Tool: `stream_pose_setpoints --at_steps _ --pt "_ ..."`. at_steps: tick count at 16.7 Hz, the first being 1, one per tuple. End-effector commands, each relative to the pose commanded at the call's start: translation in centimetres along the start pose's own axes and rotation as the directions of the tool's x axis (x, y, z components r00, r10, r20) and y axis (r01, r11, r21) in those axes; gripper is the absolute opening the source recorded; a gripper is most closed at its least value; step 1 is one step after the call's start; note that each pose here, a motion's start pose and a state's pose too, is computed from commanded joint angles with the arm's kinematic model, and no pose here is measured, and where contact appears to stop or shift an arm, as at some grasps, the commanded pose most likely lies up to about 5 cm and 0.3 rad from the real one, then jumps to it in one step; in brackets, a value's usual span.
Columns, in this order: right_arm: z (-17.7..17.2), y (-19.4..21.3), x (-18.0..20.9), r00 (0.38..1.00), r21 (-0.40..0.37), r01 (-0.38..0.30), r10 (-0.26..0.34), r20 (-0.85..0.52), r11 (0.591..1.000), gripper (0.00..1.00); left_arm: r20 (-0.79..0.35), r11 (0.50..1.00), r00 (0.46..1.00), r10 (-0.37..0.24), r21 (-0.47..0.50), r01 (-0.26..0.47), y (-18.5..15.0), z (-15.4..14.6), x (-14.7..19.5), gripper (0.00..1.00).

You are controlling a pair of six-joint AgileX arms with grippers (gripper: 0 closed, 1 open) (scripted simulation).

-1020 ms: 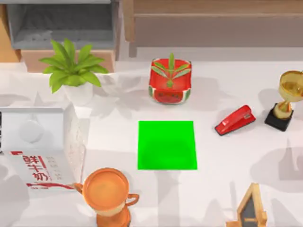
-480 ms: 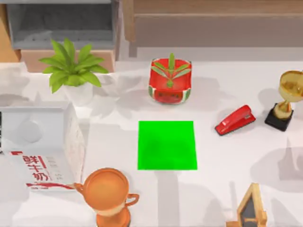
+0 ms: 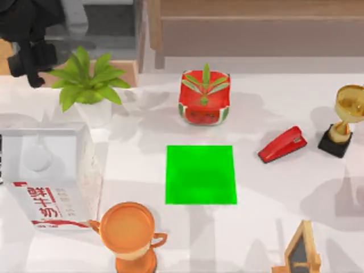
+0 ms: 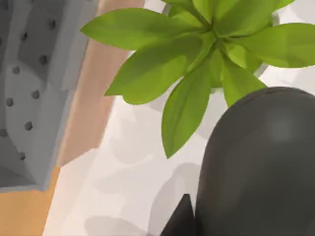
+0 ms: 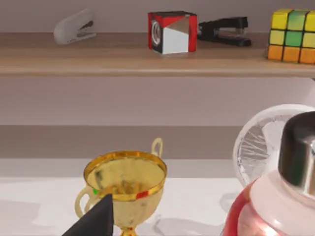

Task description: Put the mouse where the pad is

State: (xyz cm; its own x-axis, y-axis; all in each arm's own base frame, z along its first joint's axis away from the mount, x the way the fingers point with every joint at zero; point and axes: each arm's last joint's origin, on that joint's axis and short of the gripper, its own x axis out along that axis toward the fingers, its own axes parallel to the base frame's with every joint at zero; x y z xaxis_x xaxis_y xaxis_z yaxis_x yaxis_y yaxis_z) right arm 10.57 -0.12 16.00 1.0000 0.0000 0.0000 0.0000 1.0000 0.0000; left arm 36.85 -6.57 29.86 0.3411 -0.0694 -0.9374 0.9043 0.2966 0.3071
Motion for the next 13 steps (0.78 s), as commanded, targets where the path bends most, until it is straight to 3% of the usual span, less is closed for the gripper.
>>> stream_pose_setpoints --at_steps 1,3,5,7,9,11,13 --pt "0.0 0.0 0.0 1.0 0.0 0.0 0.0 0.0 1.0 1.0 0.014 0.988 1.0 -0.013 0.155 0.011 -0.3 1.9 0.4 0.0" --pt "0.0 0.0 0.0 1.0 0.0 0.0 0.0 0.0 1.0 1.0 0.027 0.894 0.998 -0.057 0.447 0.039 -1.4 5.6 1.5 0.0" --pt "0.0 0.0 0.0 1.0 0.0 0.0 0.0 0.0 1.0 1.0 0.023 0.725 0.994 -0.11 0.686 0.064 -2.9 9.0 3.0 0.0" --pt "0.0 0.0 0.0 1.0 0.0 0.0 0.0 0.0 1.0 1.0 0.005 0.508 0.987 -0.164 0.858 0.08 -4.8 12.1 4.7 0.0" --pt "0.0 0.0 0.0 1.0 0.0 0.0 0.0 0.0 1.0 1.0 -0.025 0.281 0.976 -0.214 0.956 0.086 -6.8 14.6 6.3 0.0" --pt "0.0 0.0 0.0 1.0 0.0 0.0 0.0 0.0 1.0 1.0 -0.063 0.068 0.964 -0.258 0.994 0.083 -8.9 16.7 8.0 0.0" --pt "0.0 0.0 0.0 1.0 0.0 0.0 0.0 0.0 1.0 1.0 -0.102 -0.104 0.951 -0.292 0.992 0.074 -10.7 18.1 9.4 0.0"
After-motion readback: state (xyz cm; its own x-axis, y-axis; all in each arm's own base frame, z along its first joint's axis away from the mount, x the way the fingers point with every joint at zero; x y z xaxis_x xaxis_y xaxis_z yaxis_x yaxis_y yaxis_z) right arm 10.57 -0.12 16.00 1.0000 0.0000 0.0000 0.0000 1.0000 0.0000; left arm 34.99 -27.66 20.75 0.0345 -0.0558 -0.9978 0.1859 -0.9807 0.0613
